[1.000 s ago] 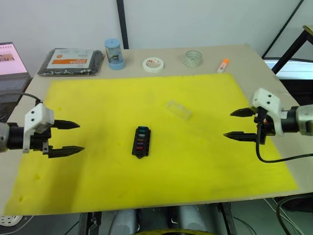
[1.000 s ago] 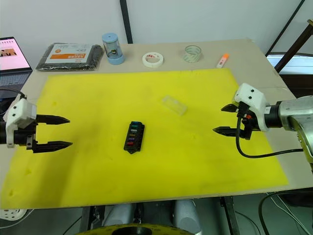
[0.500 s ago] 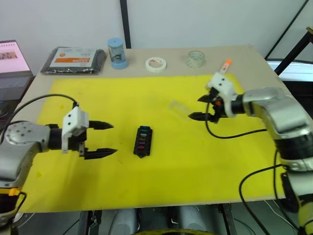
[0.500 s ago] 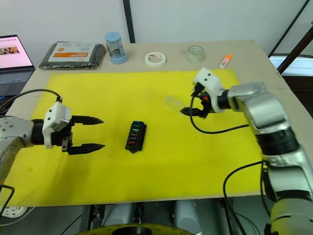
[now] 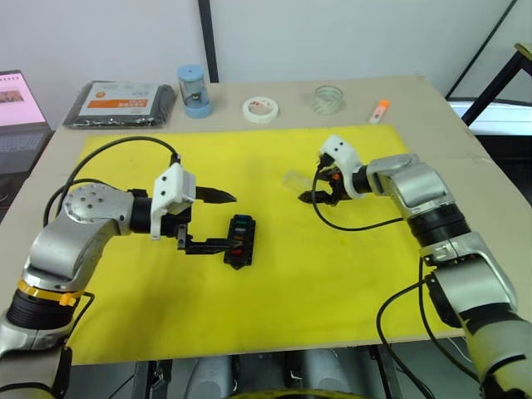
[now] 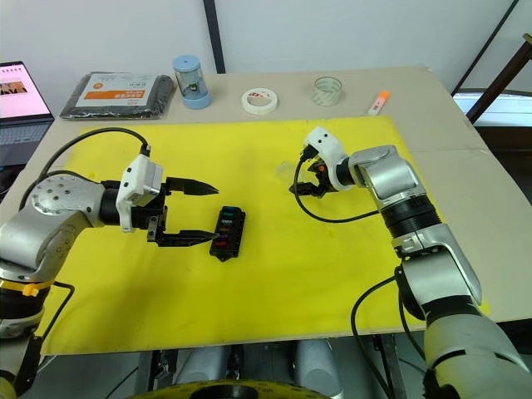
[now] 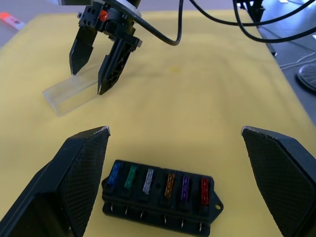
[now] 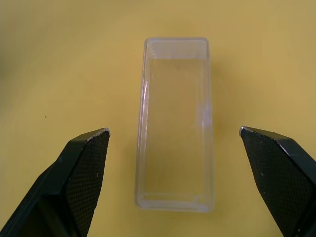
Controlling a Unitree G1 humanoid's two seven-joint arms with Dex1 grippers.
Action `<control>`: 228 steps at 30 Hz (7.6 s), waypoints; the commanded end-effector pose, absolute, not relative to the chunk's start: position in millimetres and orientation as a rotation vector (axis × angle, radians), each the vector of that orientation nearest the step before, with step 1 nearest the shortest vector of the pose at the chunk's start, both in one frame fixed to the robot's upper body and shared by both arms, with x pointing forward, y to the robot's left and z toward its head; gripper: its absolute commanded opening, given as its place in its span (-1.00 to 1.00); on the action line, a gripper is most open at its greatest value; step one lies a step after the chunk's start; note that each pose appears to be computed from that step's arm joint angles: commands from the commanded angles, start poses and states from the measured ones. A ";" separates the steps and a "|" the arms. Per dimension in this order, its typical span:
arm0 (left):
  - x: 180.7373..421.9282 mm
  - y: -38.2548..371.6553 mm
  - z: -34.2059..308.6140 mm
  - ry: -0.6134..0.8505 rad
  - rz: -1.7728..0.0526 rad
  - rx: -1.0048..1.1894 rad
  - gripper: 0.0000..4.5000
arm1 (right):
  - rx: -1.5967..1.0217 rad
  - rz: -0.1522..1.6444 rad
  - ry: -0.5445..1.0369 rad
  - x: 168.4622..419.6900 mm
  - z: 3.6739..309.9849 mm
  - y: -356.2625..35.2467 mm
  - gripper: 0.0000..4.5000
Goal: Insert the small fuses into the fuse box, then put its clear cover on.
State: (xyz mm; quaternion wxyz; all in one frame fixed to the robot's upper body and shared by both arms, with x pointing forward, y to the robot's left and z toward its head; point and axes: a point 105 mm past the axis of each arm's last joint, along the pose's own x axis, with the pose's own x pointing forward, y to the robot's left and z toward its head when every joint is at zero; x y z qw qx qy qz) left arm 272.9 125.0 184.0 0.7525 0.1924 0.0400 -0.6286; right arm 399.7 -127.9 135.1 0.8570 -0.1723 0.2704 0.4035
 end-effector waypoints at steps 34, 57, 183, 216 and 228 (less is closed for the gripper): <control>210.7 132.9 113.3 0.153 -0.688 0.193 1.00 | -0.565 1.233 0.326 319.4 206.9 -63.6 -0.16; 219.9 93.3 75.6 0.223 -0.478 0.039 1.00 | -0.607 1.293 0.265 294.2 234.8 -61.0 -0.16; 300.5 71.3 76.7 0.116 -1.484 0.461 0.23 | -0.677 1.258 0.589 268.6 138.9 -63.4 -0.16; 296.2 65.8 76.4 0.112 -1.504 0.447 0.23 | -0.621 1.212 0.522 281.9 164.0 -59.8 0.69; 294.9 63.9 76.1 0.109 -1.512 0.449 0.23 | -0.608 1.217 0.516 280.7 165.7 -58.3 0.69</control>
